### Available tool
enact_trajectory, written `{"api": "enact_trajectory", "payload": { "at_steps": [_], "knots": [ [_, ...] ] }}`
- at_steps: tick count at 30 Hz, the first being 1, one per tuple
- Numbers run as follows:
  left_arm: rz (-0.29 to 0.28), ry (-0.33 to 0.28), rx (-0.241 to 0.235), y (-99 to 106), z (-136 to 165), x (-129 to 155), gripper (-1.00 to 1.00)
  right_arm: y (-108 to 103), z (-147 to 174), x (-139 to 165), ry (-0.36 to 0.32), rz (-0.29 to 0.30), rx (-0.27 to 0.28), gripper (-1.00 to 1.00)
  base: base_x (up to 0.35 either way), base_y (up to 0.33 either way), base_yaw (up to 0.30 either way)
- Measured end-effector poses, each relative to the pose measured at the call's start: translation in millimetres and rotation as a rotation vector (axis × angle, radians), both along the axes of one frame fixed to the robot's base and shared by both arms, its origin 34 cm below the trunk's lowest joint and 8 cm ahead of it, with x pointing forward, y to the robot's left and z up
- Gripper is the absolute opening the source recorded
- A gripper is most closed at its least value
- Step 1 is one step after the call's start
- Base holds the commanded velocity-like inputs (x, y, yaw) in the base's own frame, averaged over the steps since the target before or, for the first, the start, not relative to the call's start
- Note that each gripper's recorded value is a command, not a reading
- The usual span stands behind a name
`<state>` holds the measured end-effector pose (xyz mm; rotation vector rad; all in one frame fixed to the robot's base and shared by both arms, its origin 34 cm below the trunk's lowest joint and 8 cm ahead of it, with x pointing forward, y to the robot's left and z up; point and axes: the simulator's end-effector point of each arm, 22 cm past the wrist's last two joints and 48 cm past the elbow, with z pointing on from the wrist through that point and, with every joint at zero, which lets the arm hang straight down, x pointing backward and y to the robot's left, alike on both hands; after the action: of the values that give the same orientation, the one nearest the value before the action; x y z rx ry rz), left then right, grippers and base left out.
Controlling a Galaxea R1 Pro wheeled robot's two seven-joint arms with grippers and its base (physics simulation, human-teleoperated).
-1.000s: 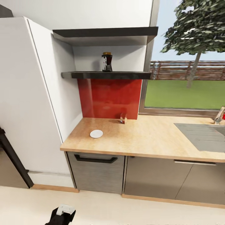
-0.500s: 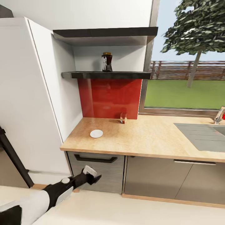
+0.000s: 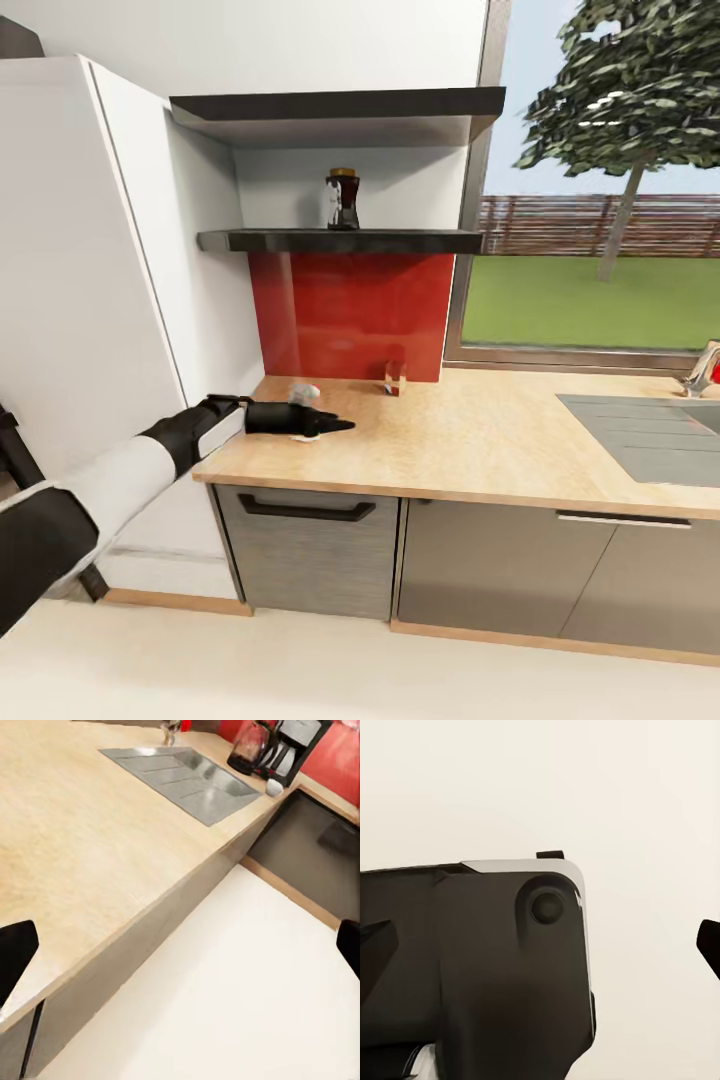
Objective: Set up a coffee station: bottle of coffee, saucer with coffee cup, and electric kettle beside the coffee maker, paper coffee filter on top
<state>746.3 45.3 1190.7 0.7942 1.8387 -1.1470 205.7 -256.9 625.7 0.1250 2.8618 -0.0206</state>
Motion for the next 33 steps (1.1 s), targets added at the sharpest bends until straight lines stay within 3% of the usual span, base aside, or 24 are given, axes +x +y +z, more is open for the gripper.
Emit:
{"api": "enact_trajectory", "payload": {
  "at_steps": [3, 4, 5, 8, 9, 13, 16, 19, 20, 21, 24, 29, 33],
  "knots": [
    [-0.005, -0.021, -0.036, -1, 46, 10, 1.0, 0, 0, 0, 0.001, 0.001, 0.0, 1.0, 0.0, 0.0, 0.0],
    [-0.009, -0.031, -0.048, -3, 65, 12, 1.0, 0, 0, 0, 0.0, 0.001, 0.0, 1.0, 0.0, 0.0, 0.0],
    [-0.03, -0.033, -0.077, -11, 103, 12, 1.0, 0, 0, 0, 0.001, 0.001, 0.0, 1.0, 0.0, 0.0, 0.0],
    [-0.044, -0.05, -0.117, -17, 150, 11, 1.0, 0, 0, 0, 0.001, 0.002, 0.0, 1.0, 0.0, 0.0, 0.0],
    [-0.048, -0.07, -0.144, -19, 176, 11, 1.0, 0, 0, 1, 0.0, 0.002, 0.0, 1.0, 0.0, 0.0, 0.0],
    [-0.027, -0.139, -0.175, -16, 234, 17, 1.0, 0, 0, 1, -0.001, 0.002, 0.0, 1.0, 0.0, 0.0, 0.0],
    [0.049, -0.197, -0.153, -7, 270, 32, 1.0, 0, 0, 1, 0.0, 0.002, 0.0, 1.0, 0.0, 0.0, 0.0],
    [0.236, -0.236, -0.083, 11, 283, 67, 1.0, 0, 0, 1, -0.001, 0.004, 0.0, 1.0, 0.0, 0.0, 0.0],
    [0.323, -0.247, -0.054, 21, 286, 81, 1.0, 0, 0, 1, -0.001, 0.004, 0.0, 1.0, 0.0, 0.0, 0.0],
    [0.368, -0.256, -0.04, 23, 290, 87, 1.0, 0, 0, 1, -0.001, 0.004, 0.0, 1.0, 0.0, 0.0, 0.0],
    [0.455, -0.292, -0.033, 23, 316, 95, 1.0, 0, 0, 0, 0.0, 0.005, 0.0, 1.0, 0.0, 0.0, 0.0],
    [0.517, -0.362, -0.042, 19, 370, 93, 1.0, 0, 0, 0, 0.001, 0.005, 0.0, 1.0, 0.0, 0.0, 0.0],
    [0.618, -0.405, -0.05, 37, 413, 94, 1.0, 0, 0, 0, 0.0, 0.005, 0.0, 1.0, 0.0, 0.0, 0.0]
  ]
}}
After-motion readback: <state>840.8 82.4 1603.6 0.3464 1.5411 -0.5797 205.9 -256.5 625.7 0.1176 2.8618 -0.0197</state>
